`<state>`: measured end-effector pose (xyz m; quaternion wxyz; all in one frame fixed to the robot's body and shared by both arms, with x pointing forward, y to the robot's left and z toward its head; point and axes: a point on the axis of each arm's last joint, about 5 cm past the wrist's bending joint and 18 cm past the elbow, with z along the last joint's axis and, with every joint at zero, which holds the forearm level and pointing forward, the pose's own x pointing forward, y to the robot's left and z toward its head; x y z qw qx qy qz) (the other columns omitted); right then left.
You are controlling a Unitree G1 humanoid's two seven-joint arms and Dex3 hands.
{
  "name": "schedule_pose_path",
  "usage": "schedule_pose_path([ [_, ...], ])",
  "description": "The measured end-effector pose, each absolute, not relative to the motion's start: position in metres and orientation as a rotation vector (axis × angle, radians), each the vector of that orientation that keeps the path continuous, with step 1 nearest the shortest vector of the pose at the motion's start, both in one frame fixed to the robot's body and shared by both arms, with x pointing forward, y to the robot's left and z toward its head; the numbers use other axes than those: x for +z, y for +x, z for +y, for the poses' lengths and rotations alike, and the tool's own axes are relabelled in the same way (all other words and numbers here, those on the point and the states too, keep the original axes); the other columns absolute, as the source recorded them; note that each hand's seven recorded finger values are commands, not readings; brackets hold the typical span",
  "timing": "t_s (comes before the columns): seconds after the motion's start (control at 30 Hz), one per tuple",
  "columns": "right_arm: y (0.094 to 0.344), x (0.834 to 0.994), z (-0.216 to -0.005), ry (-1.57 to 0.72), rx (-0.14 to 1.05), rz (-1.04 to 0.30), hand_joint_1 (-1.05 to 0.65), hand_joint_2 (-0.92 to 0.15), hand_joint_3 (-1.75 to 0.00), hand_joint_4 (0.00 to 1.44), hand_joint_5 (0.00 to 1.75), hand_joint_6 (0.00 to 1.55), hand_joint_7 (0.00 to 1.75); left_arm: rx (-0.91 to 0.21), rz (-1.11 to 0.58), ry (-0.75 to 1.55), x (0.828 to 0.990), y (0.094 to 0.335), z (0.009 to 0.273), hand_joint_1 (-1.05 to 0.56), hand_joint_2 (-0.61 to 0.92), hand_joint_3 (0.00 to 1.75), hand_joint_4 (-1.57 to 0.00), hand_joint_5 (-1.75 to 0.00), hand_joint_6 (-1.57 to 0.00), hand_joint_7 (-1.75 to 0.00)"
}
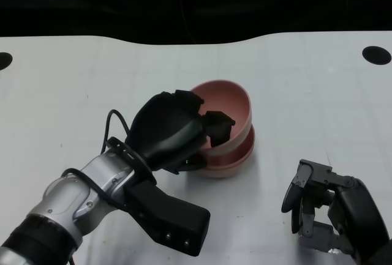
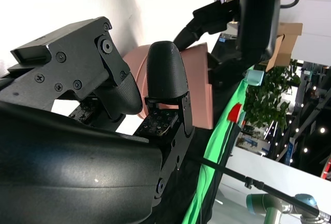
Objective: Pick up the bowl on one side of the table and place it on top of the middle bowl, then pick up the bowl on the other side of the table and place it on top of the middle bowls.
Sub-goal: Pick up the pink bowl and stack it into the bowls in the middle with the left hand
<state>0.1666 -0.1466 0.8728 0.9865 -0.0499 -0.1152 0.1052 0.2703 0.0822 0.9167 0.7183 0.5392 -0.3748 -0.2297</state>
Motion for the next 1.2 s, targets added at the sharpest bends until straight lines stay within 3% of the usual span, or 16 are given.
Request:
schedule_pose_path([
  [0.1, 0.167, 0.873, -0.147, -0.102, 0.212, -0.232, -0.02, -0.3, -1.57, 0.92, 1.75, 0.86, 1.5, -0.538, -0.805, 1.206, 0.914, 0.272, 0.078, -0.29, 0.75, 0.44, -0.86, -1.75, -0.88, -1.16],
  [0.2, 0.167, 0.873, -0.147, -0.103, 0.212, -0.232, -0.03, -0.29, -1.57, 0.92, 1.75, 0.86, 1.5, -0.561, -0.786, 1.219, 0.912, 0.273, 0.075, -0.29, 0.79, 0.35, -0.82, -1.75, -0.89, -0.99],
  [0.27, 0.167, 0.873, -0.146, -0.102, 0.212, -0.232, -0.03, -0.3, -1.57, 0.91, 1.75, 0.86, 1.5, -0.586, -0.76, 1.248, 0.915, 0.275, 0.074, -0.3, 0.86, 0.3, -0.76, -1.51, -0.89, -0.79],
  [0.3, 0.167, 0.873, -0.146, -0.102, 0.212, -0.233, -0.03, -0.3, -1.56, 0.91, 1.75, 0.86, 1.5, -0.603, -0.733, 1.266, 0.915, 0.276, 0.074, -0.31, 0.88, 0.25, -0.77, -1.24, -0.89, -0.64],
  [0.37, 0.167, 0.873, -0.146, -0.102, 0.213, -0.232, -0.03, -0.3, -1.56, 0.91, 1.75, 0.85, 1.5, -0.645, -0.671, 1.312, 0.916, 0.277, 0.074, -0.37, 0.91, 0.26, -0.61, -0.6, -0.75, -0.22],
  [0.47, 0.167, 0.873, -0.146, -0.102, 0.214, -0.232, -0.03, -0.3, -1.56, 0.92, 1.75, 0.85, 1.5, -0.681, -0.616, 1.42, 0.915, 0.277, 0.073, -0.51, 0.92, 0.23, -0.4, -0.28, -0.51, -0.02],
  [0.57, 0.167, 0.873, -0.146, -0.102, 0.216, -0.232, -0.03, -0.31, -1.56, 0.92, 1.75, 0.85, 1.49, -0.661, -0.621, 1.492, 0.918, 0.276, 0.073, -0.67, 0.92, 0.38, -0.22, -0.17, -0.33, 0.0],
  [0.77, 0.167, 0.873, -0.146, -0.102, 0.216, -0.233, -0.04, -0.31, -1.54, 0.92, 1.75, 0.85, 1.49, -0.628, -0.65, 1.542, 0.929, 0.272, 0.075, -0.81, 0.92, 0.53, -0.08, -0.11, -0.22, 0.0],
  [1.03, 0.167, 0.873, -0.147, -0.102, 0.214, -0.233, -0.03, -0.31, -1.54, 0.92, 1.75, 0.85, 1.48, -0.567, -0.66, 1.457, 0.938, 0.259, 0.087, -0.83, 0.92, 0.58, -0.01, -0.11, -0.11, 0.0],
  [1.2, 0.167, 0.873, -0.147, -0.101, 0.213, -0.238, -0.04, -0.31, -1.55, 0.92, 1.75, 0.86, 1.48, -0.497, -0.645, 1.251, 0.938, 0.252, 0.103, -0.75, 0.92, 0.44, -0.08, -0.2, -0.19, -0.04],
])
